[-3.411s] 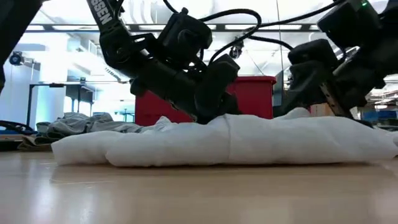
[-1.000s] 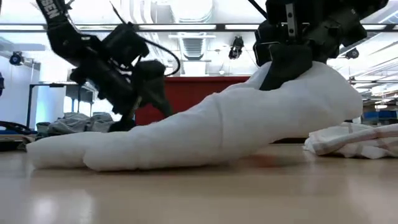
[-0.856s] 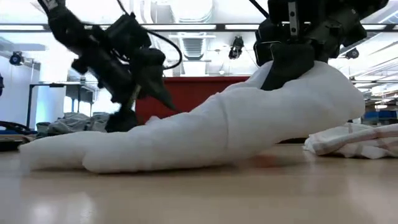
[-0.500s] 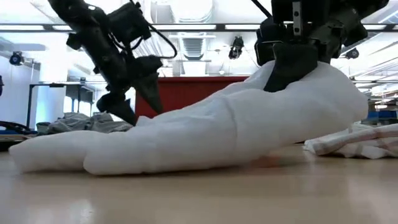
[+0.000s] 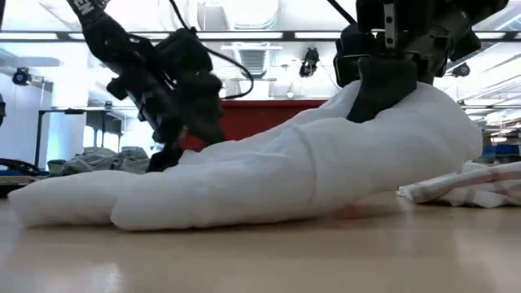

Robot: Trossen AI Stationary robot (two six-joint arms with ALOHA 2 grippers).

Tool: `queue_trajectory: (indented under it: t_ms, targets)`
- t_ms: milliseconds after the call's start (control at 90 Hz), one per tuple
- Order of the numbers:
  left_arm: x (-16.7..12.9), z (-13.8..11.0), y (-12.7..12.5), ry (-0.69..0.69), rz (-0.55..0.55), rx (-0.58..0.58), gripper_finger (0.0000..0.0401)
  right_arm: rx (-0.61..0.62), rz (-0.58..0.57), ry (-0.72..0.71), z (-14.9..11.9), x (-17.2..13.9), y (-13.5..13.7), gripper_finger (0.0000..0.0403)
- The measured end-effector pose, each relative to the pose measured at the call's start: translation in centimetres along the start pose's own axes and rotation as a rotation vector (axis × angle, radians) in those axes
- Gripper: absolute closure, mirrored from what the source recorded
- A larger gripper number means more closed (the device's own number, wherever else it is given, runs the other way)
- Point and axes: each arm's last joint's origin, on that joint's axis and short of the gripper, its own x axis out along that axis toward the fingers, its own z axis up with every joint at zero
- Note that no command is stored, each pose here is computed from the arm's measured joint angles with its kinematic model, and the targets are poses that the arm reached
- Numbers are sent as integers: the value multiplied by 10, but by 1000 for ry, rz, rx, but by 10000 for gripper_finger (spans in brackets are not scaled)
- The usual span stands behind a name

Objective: Fold laundry
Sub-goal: Stack the folded white long sleeve shirt on top of the folded gray shorts

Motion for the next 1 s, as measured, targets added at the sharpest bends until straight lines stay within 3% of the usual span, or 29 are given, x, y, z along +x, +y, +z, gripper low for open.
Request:
queue_trajectory:
  t_ms: [133,267,367,689,811,1000]
  targets:
    - [6,0,8,66,-50,34,7,-6,-6,11,-1,0,-1,403]
    - [20,-1,14,162,-214,48,7,-17,-9,19,-1,0,-1,403]
    - [29,-3,19,191,-251,61,7,-17,-9,20,-1,0,-1,403]
    - [32,-1,3,253,-505,199,7,-15,-12,23,-2,0,-2,403]
    - [33,-3,1,274,-513,186,7,-16,-14,22,-2,0,-2,403]
    - [38,-8,-3,215,-402,166,12,-15,-21,14,-2,0,-2,403]
